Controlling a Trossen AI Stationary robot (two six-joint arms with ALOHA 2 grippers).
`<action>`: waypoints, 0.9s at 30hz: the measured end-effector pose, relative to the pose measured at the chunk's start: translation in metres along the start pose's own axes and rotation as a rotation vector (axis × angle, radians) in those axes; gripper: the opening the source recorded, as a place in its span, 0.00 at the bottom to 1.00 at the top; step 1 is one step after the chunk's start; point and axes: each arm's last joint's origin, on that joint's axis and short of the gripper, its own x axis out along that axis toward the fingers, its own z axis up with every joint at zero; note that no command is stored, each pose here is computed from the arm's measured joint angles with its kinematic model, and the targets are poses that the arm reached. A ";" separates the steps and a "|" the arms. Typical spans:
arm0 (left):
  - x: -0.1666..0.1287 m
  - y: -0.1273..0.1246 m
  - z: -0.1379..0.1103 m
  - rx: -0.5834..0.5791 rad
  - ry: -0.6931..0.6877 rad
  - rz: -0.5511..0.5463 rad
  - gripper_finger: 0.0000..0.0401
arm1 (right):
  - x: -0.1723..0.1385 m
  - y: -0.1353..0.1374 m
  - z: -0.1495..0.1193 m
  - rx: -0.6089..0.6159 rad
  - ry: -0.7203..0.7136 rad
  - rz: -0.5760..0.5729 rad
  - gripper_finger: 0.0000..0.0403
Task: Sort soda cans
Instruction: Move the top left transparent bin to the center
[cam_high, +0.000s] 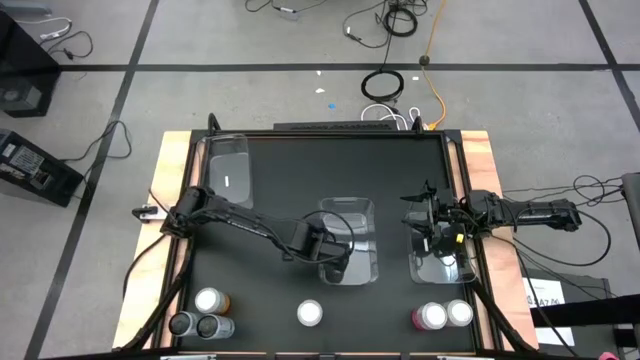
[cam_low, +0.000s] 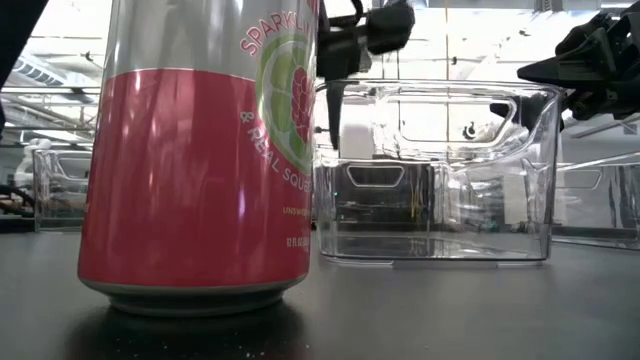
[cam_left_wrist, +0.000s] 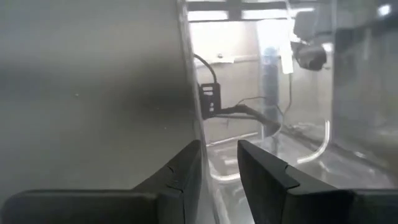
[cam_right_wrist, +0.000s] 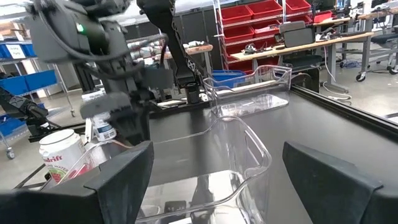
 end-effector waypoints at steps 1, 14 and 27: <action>-0.005 -0.002 0.000 0.015 0.000 -0.002 0.28 | 0.000 0.000 0.000 0.000 0.000 0.000 0.87; -0.078 0.010 0.019 0.088 -0.165 0.192 0.28 | 0.000 0.000 0.000 0.000 0.000 0.000 0.87; -0.164 0.084 0.106 0.141 -0.429 0.125 0.28 | 0.001 0.000 -0.001 -0.001 0.012 -0.002 0.87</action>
